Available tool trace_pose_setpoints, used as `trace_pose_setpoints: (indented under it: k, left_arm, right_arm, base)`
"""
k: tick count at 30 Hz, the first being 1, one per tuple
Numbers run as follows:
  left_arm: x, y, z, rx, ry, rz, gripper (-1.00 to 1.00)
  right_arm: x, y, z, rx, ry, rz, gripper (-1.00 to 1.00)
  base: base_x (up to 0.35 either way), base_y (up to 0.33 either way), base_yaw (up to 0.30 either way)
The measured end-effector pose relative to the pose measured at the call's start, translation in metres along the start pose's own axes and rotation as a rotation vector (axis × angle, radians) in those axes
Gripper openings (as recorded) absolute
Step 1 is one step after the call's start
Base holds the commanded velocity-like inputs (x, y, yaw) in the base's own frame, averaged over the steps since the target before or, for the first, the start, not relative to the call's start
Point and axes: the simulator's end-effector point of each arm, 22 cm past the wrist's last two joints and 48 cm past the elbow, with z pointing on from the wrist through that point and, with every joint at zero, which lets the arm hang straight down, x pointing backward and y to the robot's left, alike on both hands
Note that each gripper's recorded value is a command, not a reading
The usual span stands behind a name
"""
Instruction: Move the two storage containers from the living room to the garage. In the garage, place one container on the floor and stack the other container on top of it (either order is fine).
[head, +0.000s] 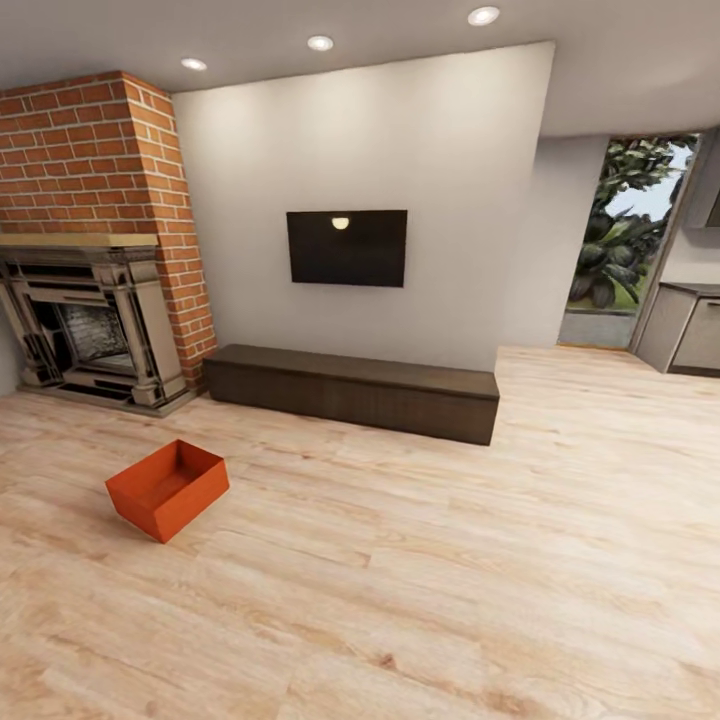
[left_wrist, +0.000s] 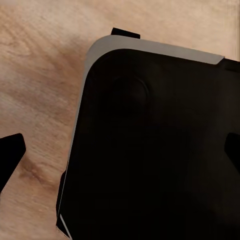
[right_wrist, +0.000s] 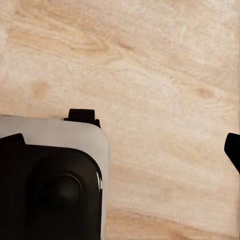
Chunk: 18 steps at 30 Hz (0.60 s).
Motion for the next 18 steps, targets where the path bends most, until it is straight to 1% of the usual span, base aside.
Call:
trace_pose_setpoints:
  k: [18]
  left_arm:
    - [0.0001,0.0000,0.0000,0.000,0.000,0.001,1.00]
  right_arm:
    - [0.0003,0.0004,0.0000,0.000,0.001,0.000,1.00]
  base:
    - [0.322,0.000,0.000]
